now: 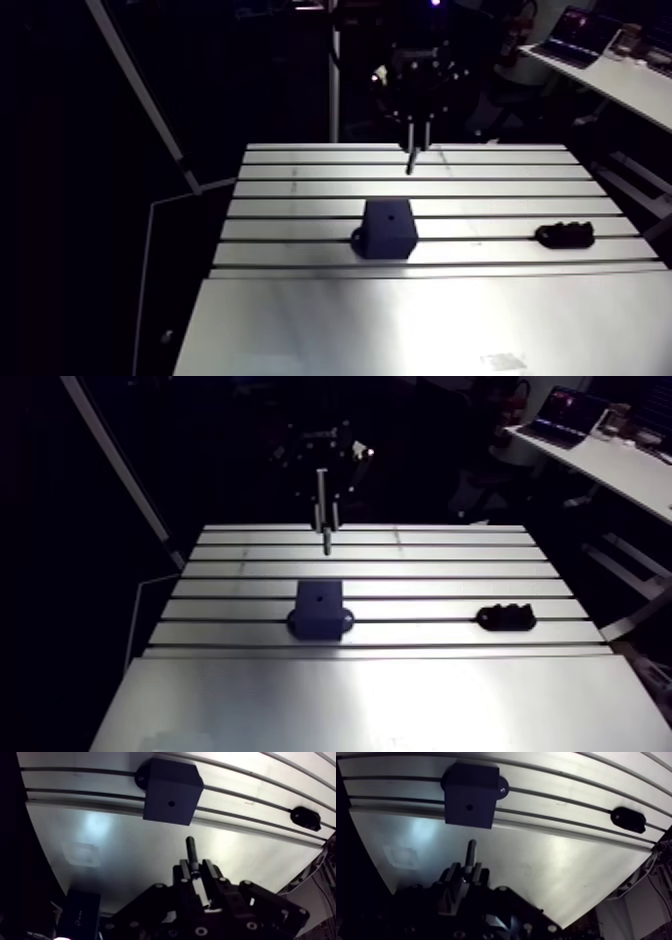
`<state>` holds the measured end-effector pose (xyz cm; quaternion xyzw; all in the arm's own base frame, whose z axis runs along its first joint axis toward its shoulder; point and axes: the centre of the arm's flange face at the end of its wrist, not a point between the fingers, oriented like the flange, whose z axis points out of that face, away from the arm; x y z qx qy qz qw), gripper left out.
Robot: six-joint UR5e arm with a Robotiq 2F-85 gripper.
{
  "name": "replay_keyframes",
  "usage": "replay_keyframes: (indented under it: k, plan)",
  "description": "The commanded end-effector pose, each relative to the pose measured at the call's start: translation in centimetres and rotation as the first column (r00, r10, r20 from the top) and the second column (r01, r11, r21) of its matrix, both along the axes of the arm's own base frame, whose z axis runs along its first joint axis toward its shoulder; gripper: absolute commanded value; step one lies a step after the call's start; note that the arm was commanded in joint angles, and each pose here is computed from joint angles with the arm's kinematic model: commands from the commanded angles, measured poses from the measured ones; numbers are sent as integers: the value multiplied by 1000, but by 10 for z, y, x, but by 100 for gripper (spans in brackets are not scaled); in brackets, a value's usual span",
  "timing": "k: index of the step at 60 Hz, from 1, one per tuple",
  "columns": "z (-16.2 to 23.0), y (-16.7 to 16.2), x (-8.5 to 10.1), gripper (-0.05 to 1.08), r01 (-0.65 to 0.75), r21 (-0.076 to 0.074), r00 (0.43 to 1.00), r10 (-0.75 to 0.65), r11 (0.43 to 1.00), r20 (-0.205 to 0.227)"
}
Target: Pick up the M10 bolt and insert it into the hole until fully seated.
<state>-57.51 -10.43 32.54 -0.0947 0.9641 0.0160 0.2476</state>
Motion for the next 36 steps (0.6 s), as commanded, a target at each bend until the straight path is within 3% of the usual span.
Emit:
replay_keyframes:
  k: [1, 36]
  plan:
    - [-19, -5, 3, 108, -4, -1, 1000, 4, 1000, -15]
    - [-42, -16, 15, 108, -26, 2, 999, 26, 1000, 25]
